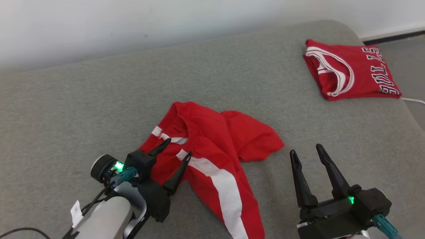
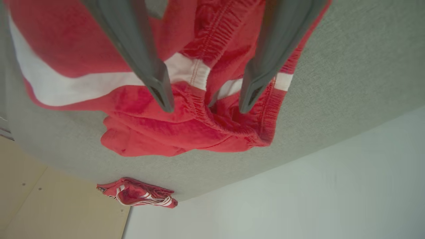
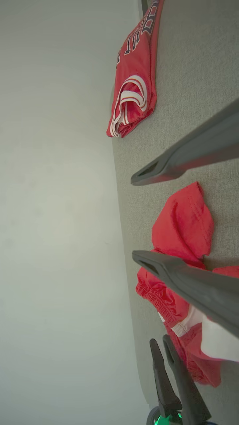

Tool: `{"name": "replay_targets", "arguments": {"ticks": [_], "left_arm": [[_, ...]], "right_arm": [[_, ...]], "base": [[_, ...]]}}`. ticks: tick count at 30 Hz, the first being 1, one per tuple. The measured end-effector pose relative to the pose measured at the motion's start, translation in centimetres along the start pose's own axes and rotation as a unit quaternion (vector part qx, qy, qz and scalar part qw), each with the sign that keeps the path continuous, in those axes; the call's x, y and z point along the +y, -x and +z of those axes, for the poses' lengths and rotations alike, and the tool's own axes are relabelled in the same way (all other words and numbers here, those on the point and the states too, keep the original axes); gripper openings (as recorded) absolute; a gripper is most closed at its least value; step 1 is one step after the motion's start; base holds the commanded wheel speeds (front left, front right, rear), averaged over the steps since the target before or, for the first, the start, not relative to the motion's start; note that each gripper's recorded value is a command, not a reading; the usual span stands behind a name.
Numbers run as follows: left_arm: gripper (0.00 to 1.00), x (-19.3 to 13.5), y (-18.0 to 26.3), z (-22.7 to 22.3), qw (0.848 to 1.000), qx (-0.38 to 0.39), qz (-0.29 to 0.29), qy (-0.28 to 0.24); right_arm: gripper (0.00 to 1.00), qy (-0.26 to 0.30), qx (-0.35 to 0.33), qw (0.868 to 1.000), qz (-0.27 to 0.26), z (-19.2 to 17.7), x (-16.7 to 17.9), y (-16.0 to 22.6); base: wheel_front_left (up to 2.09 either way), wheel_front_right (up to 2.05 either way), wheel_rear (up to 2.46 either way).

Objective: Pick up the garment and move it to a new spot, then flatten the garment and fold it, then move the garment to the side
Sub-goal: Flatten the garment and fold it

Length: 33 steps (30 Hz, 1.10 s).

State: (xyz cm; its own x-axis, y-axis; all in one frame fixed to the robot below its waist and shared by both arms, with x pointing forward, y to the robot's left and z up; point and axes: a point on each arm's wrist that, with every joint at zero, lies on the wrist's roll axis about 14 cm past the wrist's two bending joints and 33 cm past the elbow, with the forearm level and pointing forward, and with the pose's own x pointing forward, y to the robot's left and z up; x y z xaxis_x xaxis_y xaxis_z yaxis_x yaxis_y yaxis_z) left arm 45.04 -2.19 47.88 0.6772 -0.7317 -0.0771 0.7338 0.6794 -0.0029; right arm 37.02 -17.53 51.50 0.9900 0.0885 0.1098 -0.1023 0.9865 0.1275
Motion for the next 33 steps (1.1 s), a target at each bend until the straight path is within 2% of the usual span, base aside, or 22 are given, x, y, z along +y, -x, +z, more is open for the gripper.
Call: {"name": "replay_targets", "arguments": {"ticks": [6,7,10,15,20,23,27,33], "left_arm": [[1.0,-0.9,-1.3,-3.7,0.998,0.057,-0.031,0.009],[0.0,-1.1,-1.4,-4.2,0.997,0.065,-0.036,0.011],[0.0,-1.7,-1.9,-4.7,0.996,0.071,-0.048,0.019],[0.0,-0.7,-1.9,-4.0,0.997,0.063,-0.035,0.022],[0.0,2.7,-1.1,0.3,1.0,0.006,0.014,0.02],[0.0,5.6,1.0,2.4,0.998,-0.02,0.055,0.005],[0.0,8.0,5.4,2.4,0.994,-0.023,0.11,0.001],[0.0,7.7,11.9,-1.1,0.983,0.003,0.176,0.046]], "right_arm": [[1.0,0.004,0.008,1.0,-0.024,-0.4,-1.3,0.5],[1.0,0.005,0.009,1.0,-0.027,-0.4,-1.5,0.5],[1.0,0.006,0.011,0.999,-0.035,-0.5,-2.0,0.6],[1.0,0.008,0.013,0.999,-0.036,-0.6,-2.1,0.8],[1.0,0.005,0.016,1.0,-0.022,-0.9,-1.5,0.5],[1.0,0.003,0.011,1.0,-0.002,-0.8,-0.4,-0.1],[1.0,0.0,0.005,1.0,0.026,-0.6,1.2,-1.0],[1.0,-0.005,-0.003,0.999,0.052,-0.2,2.7,-1.9]], "base": [[0.0,0.0,0.0],[0.0,0.0,0.0],[0.0,0.0,0.0],[0.0,0.0,0.0],[0.0,0.0,0.0],[0.0,0.0,0.0],[0.0,0.0,0.0],[0.0,0.0,0.0]]}}
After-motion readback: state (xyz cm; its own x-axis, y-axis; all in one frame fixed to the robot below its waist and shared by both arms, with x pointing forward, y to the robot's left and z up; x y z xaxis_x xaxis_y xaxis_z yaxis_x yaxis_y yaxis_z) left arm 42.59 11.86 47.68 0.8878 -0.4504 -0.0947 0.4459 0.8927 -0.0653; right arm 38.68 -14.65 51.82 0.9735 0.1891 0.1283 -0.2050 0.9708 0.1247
